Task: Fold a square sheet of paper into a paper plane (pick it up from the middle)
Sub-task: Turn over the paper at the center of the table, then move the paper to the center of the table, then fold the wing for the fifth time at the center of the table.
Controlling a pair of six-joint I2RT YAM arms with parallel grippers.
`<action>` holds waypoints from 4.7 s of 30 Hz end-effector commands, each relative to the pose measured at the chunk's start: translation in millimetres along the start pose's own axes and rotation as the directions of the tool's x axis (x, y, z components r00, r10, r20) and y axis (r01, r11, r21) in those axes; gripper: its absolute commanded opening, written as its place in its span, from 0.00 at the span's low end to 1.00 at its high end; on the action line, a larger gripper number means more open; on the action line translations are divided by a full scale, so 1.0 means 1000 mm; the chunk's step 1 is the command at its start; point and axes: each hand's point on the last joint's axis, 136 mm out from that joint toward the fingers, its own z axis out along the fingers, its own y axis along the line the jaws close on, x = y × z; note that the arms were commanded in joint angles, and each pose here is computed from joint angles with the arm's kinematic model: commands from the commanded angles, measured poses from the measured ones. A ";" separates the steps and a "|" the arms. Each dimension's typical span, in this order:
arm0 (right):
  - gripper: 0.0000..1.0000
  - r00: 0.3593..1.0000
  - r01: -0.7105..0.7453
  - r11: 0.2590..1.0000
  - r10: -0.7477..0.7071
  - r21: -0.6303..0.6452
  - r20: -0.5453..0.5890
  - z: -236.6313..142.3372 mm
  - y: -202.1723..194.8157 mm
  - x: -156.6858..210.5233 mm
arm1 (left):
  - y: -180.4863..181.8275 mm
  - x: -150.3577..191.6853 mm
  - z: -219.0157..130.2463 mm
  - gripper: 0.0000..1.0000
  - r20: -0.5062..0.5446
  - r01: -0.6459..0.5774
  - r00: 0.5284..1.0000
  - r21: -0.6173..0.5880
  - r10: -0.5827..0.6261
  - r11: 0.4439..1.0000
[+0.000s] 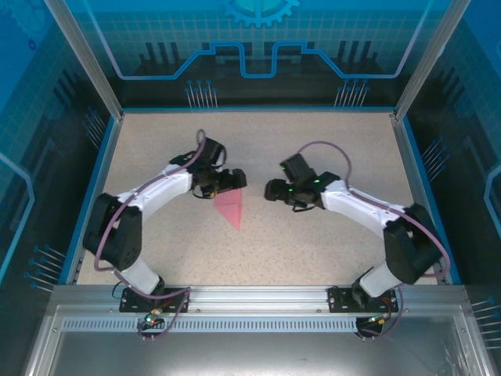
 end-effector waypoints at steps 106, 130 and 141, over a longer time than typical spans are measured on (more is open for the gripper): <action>0.40 0.918 -0.302 0.911 0.198 -0.282 -0.343 0.095 -0.002 0.077 | 0.006 0.085 0.054 0.37 -0.311 0.387 0.895 0.186 -0.319 0.903; 0.55 0.982 -0.043 0.932 -0.027 -0.359 -0.189 0.072 0.012 0.051 | -0.019 0.083 0.055 0.08 -0.338 0.340 0.910 0.277 -0.240 0.899; 0.56 0.877 0.479 0.871 -0.469 -0.107 0.109 0.036 0.019 0.038 | -0.023 0.080 0.048 0.00 -0.318 0.324 0.917 0.237 -0.242 0.916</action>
